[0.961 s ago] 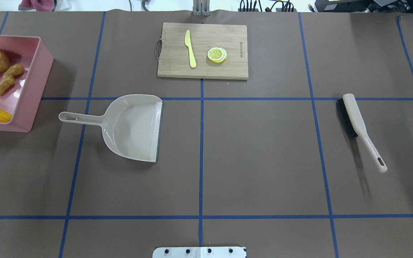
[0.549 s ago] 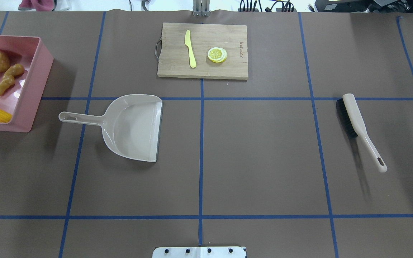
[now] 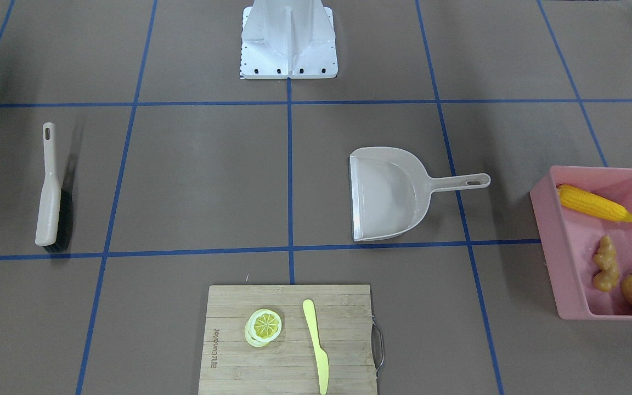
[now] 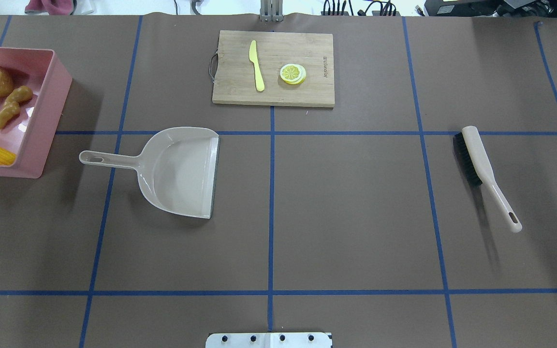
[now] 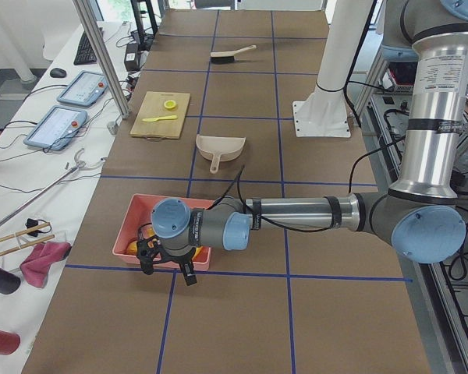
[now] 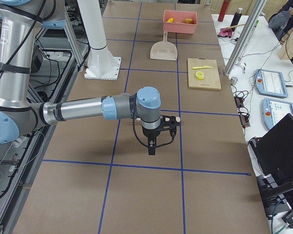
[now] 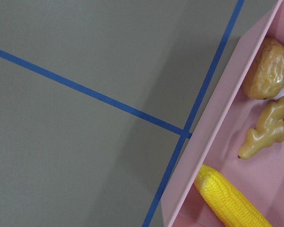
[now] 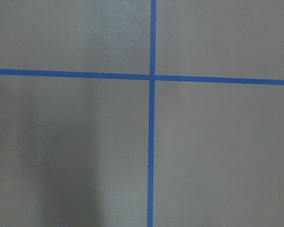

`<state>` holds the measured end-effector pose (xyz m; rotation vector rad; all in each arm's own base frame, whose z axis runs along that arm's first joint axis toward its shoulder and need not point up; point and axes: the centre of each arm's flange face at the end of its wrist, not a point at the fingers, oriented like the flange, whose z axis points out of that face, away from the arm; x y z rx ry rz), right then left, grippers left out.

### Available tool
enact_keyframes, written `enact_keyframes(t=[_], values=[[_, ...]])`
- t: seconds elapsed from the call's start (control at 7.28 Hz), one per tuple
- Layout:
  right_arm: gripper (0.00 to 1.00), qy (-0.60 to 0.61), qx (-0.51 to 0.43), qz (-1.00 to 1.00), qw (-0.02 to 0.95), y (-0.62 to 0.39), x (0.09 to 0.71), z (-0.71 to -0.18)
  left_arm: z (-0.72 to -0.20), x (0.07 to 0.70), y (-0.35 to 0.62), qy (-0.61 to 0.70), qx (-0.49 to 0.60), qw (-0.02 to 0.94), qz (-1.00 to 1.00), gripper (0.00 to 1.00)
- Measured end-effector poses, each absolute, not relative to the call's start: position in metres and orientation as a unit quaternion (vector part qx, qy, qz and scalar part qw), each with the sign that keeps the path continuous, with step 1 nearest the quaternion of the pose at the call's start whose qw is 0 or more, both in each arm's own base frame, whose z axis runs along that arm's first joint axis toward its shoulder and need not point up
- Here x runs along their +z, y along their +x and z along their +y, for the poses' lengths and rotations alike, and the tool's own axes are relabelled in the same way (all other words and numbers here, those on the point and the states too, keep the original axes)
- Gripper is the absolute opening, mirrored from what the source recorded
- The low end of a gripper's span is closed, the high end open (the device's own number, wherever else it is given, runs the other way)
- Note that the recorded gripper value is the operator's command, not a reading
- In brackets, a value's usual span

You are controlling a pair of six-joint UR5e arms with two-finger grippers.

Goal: Sweep and dump trash into bin

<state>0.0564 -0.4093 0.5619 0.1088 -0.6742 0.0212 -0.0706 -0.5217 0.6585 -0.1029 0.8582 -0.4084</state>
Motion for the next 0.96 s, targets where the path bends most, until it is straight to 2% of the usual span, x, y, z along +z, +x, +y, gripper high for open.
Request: enact_keyframes(t=[0.41,0.96], values=[[1.00,0.060,0.007,-0.342,0.938,0.055,0.551,-0.409,-0.520,0.642,-0.071,-0.058,-0.198,0.888,0.410,0.98],[1.00,0.063,-0.016,-0.344,0.937,0.046,0.549,-0.410,-0.506,0.651,-0.072,-0.067,-0.191,0.894,0.399,0.98]])
